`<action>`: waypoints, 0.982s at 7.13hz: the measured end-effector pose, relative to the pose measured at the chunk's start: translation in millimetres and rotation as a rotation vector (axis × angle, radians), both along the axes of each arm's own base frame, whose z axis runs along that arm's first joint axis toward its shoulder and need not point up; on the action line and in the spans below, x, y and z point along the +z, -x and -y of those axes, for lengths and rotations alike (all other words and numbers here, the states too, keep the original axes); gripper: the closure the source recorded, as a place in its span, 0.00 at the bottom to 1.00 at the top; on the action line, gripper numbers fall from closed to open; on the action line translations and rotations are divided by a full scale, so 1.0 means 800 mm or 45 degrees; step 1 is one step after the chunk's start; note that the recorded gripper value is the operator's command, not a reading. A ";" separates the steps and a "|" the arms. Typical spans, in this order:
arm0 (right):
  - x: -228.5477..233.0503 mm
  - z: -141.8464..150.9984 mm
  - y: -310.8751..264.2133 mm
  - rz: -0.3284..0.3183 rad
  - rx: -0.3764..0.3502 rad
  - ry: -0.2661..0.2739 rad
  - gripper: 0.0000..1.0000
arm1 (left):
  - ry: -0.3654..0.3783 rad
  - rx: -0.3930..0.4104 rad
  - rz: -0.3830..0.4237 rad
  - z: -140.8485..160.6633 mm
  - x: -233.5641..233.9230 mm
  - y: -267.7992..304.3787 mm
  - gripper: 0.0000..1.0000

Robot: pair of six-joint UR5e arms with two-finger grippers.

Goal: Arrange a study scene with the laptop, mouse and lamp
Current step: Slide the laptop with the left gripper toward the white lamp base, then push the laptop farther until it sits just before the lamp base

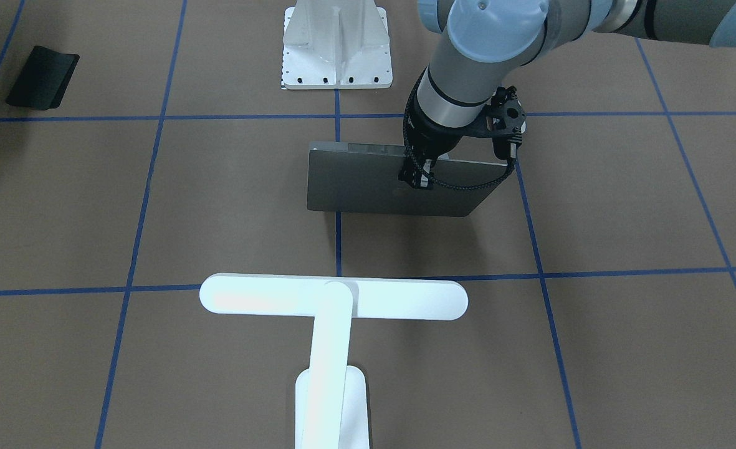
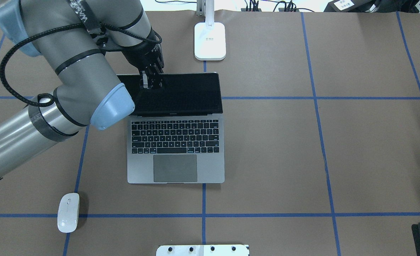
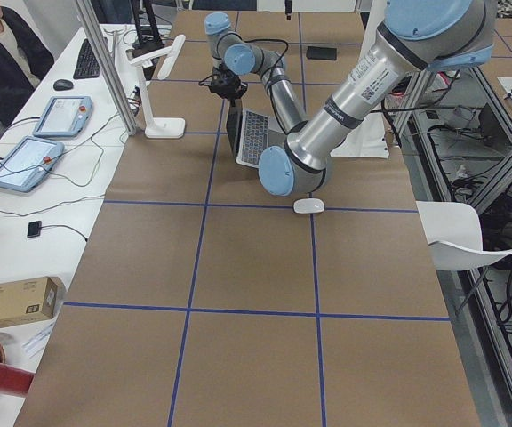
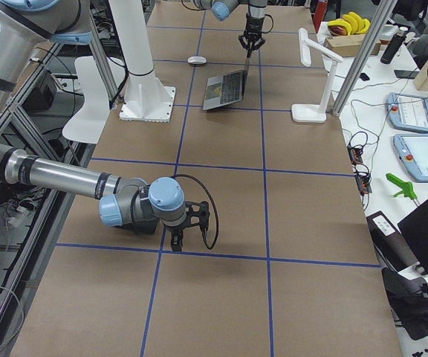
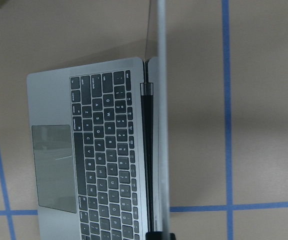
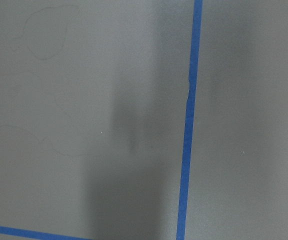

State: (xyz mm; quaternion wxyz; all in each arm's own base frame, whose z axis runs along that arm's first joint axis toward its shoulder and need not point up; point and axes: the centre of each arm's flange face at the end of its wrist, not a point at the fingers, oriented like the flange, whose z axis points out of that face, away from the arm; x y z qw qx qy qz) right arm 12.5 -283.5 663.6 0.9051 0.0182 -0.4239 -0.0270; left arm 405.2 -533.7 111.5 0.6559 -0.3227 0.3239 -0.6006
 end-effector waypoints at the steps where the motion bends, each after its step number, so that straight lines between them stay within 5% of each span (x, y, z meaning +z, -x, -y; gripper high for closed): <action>1: 0.001 0.000 0.000 -0.001 0.000 0.002 0.00 | -0.016 -0.024 0.011 0.007 -0.005 -0.007 1.00; 7: 0.004 0.000 0.000 -0.003 0.001 0.009 0.00 | -0.087 -0.166 0.001 0.048 -0.007 -0.056 1.00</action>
